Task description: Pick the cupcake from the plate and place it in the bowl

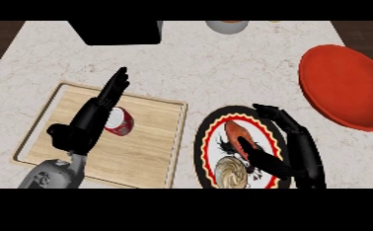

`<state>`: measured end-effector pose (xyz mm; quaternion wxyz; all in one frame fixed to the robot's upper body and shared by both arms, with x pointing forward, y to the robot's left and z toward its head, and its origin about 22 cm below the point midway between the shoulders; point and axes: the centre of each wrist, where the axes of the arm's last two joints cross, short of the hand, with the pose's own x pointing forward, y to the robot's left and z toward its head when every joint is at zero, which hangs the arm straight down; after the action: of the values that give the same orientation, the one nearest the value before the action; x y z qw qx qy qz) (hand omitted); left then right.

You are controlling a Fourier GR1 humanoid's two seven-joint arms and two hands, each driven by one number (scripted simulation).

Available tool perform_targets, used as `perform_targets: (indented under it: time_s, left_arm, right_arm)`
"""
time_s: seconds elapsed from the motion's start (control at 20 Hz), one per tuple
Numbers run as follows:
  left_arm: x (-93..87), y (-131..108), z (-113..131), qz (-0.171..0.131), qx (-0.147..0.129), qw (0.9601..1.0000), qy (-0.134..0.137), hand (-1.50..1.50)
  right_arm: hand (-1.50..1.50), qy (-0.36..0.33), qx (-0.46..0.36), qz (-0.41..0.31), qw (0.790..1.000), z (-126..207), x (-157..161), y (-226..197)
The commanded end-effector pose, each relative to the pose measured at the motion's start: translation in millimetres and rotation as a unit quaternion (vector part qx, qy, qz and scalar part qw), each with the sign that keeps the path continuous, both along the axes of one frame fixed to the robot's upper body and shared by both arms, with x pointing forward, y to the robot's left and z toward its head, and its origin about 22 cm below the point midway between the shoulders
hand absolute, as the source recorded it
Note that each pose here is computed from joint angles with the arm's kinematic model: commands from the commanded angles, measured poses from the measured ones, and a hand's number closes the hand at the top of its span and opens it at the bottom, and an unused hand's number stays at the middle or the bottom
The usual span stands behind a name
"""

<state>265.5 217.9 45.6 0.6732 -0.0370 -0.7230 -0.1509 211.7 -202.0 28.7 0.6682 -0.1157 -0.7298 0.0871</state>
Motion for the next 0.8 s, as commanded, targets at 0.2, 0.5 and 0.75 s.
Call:
perform_targets:
  time_s: [0.2,0.5,0.75]
  left_arm:
    - [-5.2,-7.3,-14.2,-0.033,-0.013,0.9991,0.022,0.00]
    - [5.2,-13.8,1.8,-0.046,-0.008,0.9987,0.019,0.00]
    - [-0.2,-23.1,-5.0,-0.054,-0.007,0.9983,0.021,0.00]
  right_arm:
    - [-1.50,0.034,-0.208,0.049,0.976,15.9,-6.6,5.3]
    - [-1.50,0.192,-0.393,0.121,0.891,38.3,2.2,-11.4]
    - [-1.50,0.295,-0.409,0.207,0.838,77.6,-0.2,15.6]
